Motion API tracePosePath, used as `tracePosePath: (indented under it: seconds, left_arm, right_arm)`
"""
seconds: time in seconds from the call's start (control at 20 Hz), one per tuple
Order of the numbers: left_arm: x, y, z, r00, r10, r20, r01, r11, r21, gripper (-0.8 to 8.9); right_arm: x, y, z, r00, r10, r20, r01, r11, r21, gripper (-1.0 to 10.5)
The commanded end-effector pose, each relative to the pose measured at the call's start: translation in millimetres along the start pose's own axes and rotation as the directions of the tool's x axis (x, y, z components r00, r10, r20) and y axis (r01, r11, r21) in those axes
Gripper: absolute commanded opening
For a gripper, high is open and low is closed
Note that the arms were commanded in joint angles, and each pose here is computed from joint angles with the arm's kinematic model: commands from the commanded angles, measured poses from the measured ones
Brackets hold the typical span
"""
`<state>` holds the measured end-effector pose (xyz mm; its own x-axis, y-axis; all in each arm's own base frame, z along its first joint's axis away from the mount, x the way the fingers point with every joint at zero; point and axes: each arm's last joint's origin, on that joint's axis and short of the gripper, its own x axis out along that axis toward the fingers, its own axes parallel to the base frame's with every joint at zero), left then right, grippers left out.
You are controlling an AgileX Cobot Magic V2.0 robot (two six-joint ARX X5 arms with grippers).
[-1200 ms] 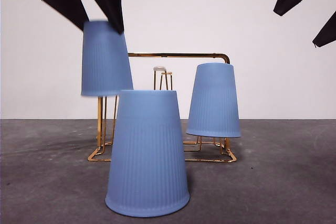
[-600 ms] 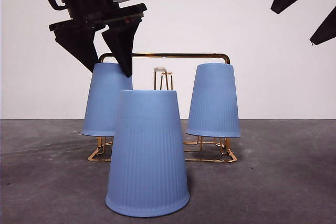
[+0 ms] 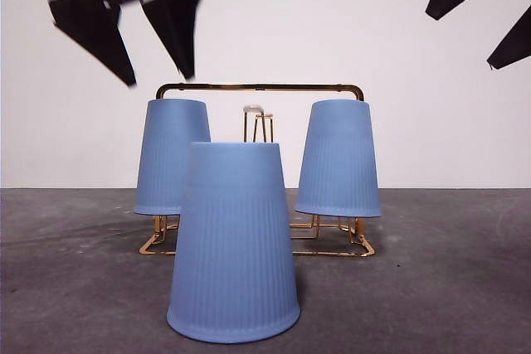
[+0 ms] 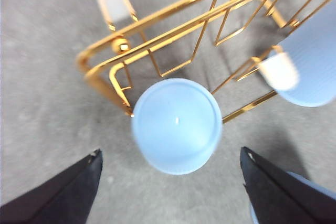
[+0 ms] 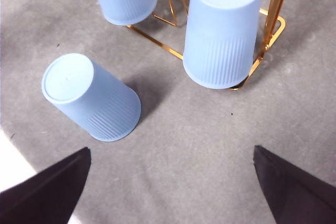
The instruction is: Pick the top cup and place it on cupholder, pick up the mid cup and place it on cupholder, last pick the bottom cup and place it on cupholder.
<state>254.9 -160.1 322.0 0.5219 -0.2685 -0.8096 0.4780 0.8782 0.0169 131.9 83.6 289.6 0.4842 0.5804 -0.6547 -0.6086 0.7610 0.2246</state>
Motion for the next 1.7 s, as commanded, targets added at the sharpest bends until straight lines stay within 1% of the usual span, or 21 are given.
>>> tracePosePath:
  seconds: [0.05, 0.2, 0.4, 0.55, 0.7, 0.9, 1.0, 1.15, 1.3, 1.45, 1.6, 1.7]
  left_arm:
    - [-26, -1, 1, 0.998, -0.012, 0.067, 0.013, 1.000, -0.012, 4.14]
    - [-66, 0, -8, 0.986, -0.047, 0.162, 0.049, 0.999, -0.010, 4.04]
    - [-106, 3, -27, 0.973, -0.060, 0.223, 0.064, 0.998, -0.011, 4.04]
    - [-120, 3, -46, 0.957, -0.119, 0.264, 0.123, 0.992, -0.001, 4.04]
    - [-120, 4, -73, 0.953, -0.150, 0.265, 0.157, 0.988, -0.006, 4.04]
    - [-117, 4, -110, 0.948, -0.186, 0.257, 0.195, 0.981, -0.009, 4.04]
    - [-119, 5, -122, 0.945, -0.187, 0.268, 0.196, 0.981, -0.010, 4.04]
    - [-129, 6, -132, 0.940, -0.187, 0.285, 0.197, 0.980, -0.007, 4.04]
    - [-136, 7, -136, 0.931, -0.187, 0.315, 0.198, 0.980, -0.003, 4.04]
    - [-138, 7, -138, 0.927, -0.188, 0.323, 0.199, 0.980, -0.001, 4.04]
    - [-137, 7, -139, 0.931, -0.187, 0.312, 0.198, 0.980, -0.003, 4.04]
    - [-137, 7, -139, 0.934, -0.187, 0.306, 0.198, 0.980, -0.004, 4.04]
  right_arm:
    - [0, 2, 4, 1.000, 0.021, 0.022, -0.021, 1.000, 0.000, 4.9]
    - [-1, 3, 10, 0.996, 0.055, 0.068, -0.055, 0.998, 0.008, 4.9]
    - [-1, 6, 17, 0.987, 0.113, 0.117, -0.116, 0.993, 0.019, 4.9]
    - [-1, 13, 31, 0.982, 0.145, 0.117, -0.147, 0.989, 0.005, 4.9]
    - [3, 24, 52, 0.977, 0.184, 0.107, -0.182, 0.983, -0.030, 4.9]
    - [27, 39, 74, 0.972, 0.230, 0.038, -0.227, 0.971, -0.069, 4.9]
    - [46, 45, 77, 0.970, 0.243, -0.015, -0.244, 0.967, -0.074, 4.9]
    - [75, 53, 76, 0.963, 0.257, -0.083, -0.264, 0.961, -0.082, 4.9]
    - [102, 61, 69, 0.964, 0.215, -0.156, -0.231, 0.969, -0.092, 5.6]
    - [124, 67, 61, 0.953, 0.200, -0.228, -0.226, 0.969, -0.096, 5.6]
    - [141, 72, 54, 0.947, 0.176, -0.269, -0.211, 0.971, -0.110, 5.6]
    - [150, 74, 50, 0.941, 0.173, -0.291, -0.213, 0.971, -0.111, 5.6]
